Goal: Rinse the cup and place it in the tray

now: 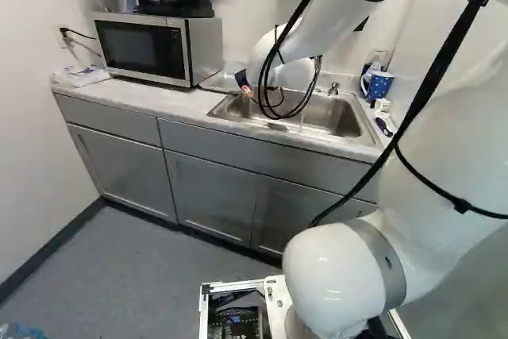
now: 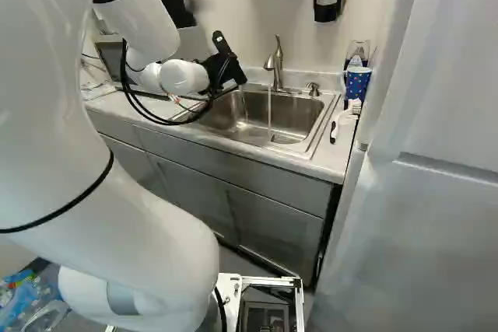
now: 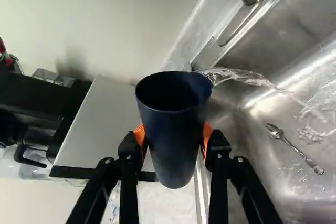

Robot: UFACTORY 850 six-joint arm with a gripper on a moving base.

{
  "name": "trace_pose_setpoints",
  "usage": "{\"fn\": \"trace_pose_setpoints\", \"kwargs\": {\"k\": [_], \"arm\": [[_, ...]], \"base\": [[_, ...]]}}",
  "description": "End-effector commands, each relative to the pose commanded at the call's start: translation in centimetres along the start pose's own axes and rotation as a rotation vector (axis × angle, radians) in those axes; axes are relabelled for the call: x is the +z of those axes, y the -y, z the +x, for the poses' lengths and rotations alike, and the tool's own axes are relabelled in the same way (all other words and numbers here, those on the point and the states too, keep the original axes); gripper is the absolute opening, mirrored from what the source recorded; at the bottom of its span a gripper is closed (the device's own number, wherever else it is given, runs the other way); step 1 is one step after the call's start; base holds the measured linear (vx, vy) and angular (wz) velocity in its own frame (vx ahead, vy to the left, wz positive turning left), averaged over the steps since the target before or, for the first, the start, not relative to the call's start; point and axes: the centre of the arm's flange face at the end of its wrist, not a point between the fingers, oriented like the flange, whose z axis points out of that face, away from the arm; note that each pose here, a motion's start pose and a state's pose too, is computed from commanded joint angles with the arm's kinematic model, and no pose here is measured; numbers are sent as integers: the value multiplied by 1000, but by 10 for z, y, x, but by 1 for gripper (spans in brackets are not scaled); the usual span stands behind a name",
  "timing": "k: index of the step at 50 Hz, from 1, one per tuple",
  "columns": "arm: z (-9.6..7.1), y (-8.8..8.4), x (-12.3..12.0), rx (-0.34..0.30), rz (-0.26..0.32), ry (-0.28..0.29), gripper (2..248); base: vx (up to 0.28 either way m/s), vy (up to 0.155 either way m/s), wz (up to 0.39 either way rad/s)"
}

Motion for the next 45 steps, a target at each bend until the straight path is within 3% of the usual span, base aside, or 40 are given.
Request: {"fn": "trace_pose_setpoints", "kwargs": {"k": [45], "arm": [[0, 0, 0, 473, 0, 0, 121]], "base": [[0, 0, 0]]}}
